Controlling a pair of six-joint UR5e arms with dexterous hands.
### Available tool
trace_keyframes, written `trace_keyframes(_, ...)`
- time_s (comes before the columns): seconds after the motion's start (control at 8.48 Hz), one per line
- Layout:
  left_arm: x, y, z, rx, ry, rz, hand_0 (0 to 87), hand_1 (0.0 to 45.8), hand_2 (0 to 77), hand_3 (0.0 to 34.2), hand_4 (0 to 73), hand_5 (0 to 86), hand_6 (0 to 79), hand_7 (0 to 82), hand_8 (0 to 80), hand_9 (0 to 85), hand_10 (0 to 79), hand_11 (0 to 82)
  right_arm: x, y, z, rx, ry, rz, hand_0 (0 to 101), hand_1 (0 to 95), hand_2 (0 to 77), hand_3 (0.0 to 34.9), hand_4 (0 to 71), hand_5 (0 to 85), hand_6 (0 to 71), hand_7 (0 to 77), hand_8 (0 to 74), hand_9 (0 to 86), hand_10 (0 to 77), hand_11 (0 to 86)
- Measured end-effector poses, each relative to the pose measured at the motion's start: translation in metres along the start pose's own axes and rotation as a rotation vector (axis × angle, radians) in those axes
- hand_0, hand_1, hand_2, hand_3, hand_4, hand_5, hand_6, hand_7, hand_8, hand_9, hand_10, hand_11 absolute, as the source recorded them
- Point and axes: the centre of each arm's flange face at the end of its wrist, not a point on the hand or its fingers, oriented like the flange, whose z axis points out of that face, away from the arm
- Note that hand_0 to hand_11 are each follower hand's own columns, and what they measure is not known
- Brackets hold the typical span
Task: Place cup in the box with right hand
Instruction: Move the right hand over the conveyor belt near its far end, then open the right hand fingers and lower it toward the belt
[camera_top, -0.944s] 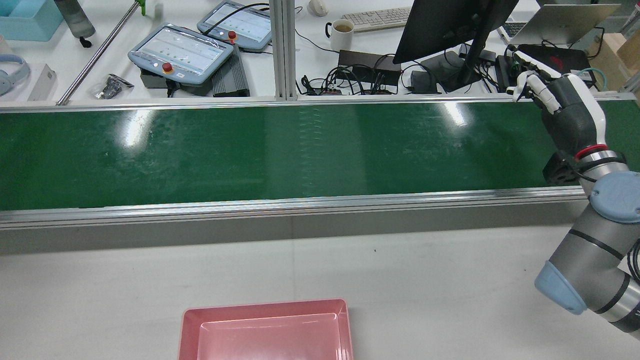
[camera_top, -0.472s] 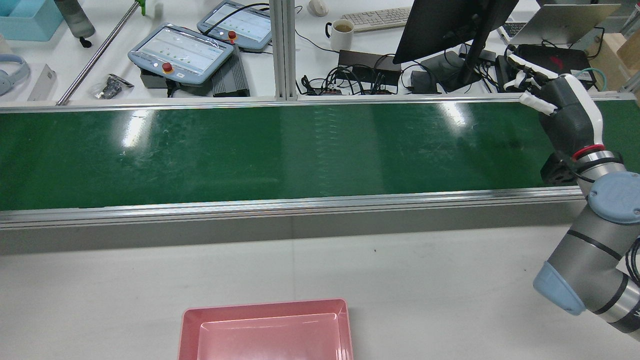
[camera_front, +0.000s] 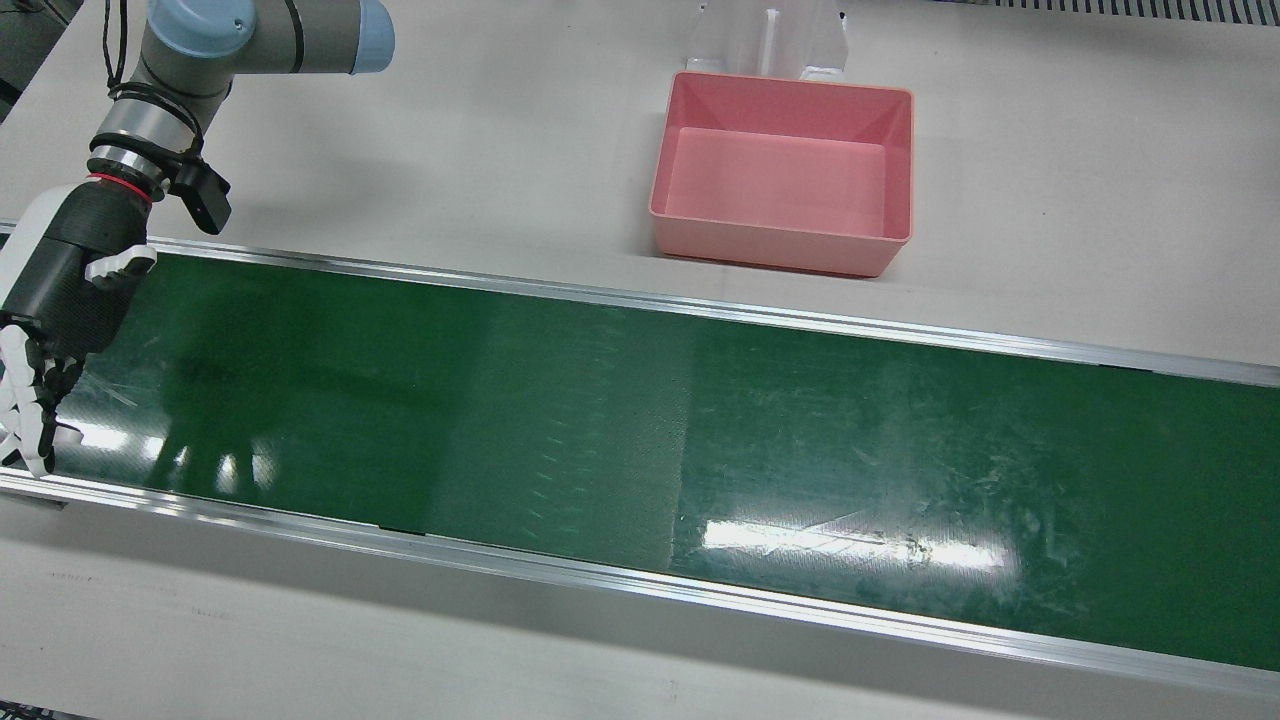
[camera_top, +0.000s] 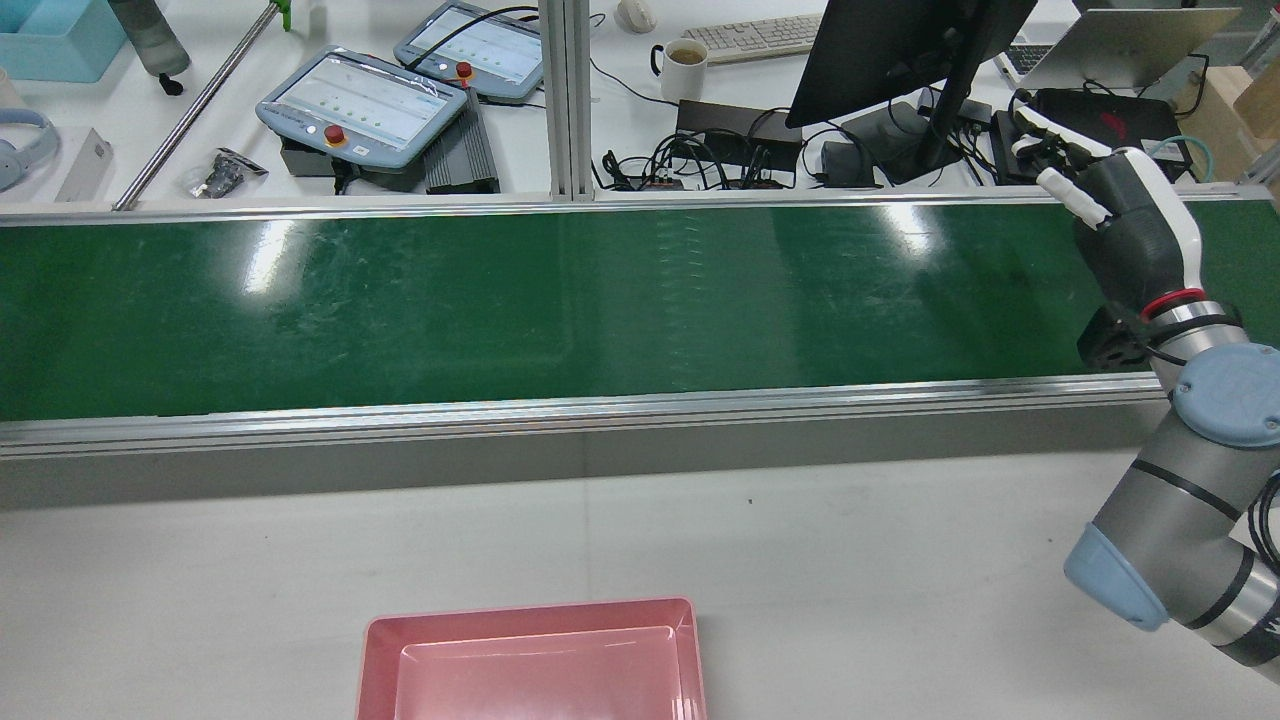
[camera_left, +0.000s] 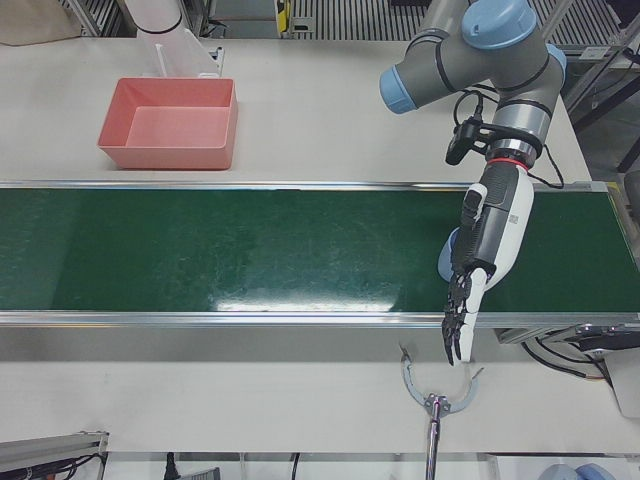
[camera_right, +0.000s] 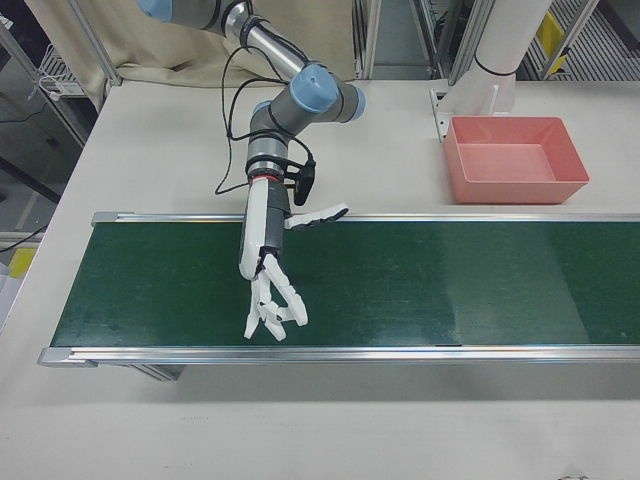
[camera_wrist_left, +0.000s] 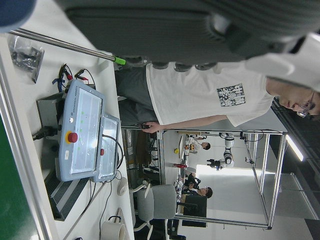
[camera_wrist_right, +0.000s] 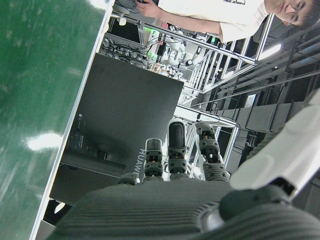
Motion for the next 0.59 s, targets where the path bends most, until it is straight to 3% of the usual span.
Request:
trace_keyframes(0.12,0.0000,0.0001,0.0000,-0.001,0.000,0.000,0.0,0.5,0.5,0.0,0.0,0.0,0.0,0.0,0.0,0.0,0.0,0.0,0.0004,0.0006,0.0001,-0.001,0.000,0.000,27,7.6,4.9,1.0,4.4,0.5,7.6,43.6,5.4,16.4,0.5,1.1)
trace_keyframes(0.24,0.0000,0.0001,0.0001,-0.001,0.000,0.000,0.0,0.5,0.5,0.0,0.0,0.0,0.0,0.0,0.0,0.0,0.0,0.0,0.0007,0.0007,0.0002,-0.001,0.001,0.000,33,0.0,1.6,0.3,11.5,1.1,10.9,63.3,8.7,24.0,0.5,1.1)
trace_keyframes(0.35,0.0000,0.0001,0.0001,-0.001,0.000,0.000,0.0,0.5,0.5,0.0,0.0,0.0,0.0,0.0,0.0,0.0,0.0,0.0,0.0016,0.0004,-0.0001,0.000,0.002,-0.001,40,0.5,1.6,0.3,19.6,0.5,18.0,69.8,16.9,36.5,0.5,1.1)
trace_keyframes(0.47,0.0000,0.0001,0.0001,-0.001,0.000,0.001,0.0,0.5,0.5,0.0,0.0,0.0,0.0,0.0,0.0,0.0,0.0,0.0,0.0025,0.0004,-0.0003,0.000,0.004,-0.001,40,0.5,1.6,0.3,19.6,2.7,22.9,69.8,25.6,48.0,2.7,1.1)
trace_keyframes(0.59,0.0000,0.0001,0.0001,-0.001,0.000,0.001,0.0,0.5,0.5,0.0,0.0,0.0,0.0,0.0,0.0,0.0,0.0,0.0,0.0034,0.0006,-0.0005,-0.001,0.005,-0.002,40,0.5,1.6,0.3,19.6,2.7,22.9,69.8,25.6,48.0,2.7,1.1)
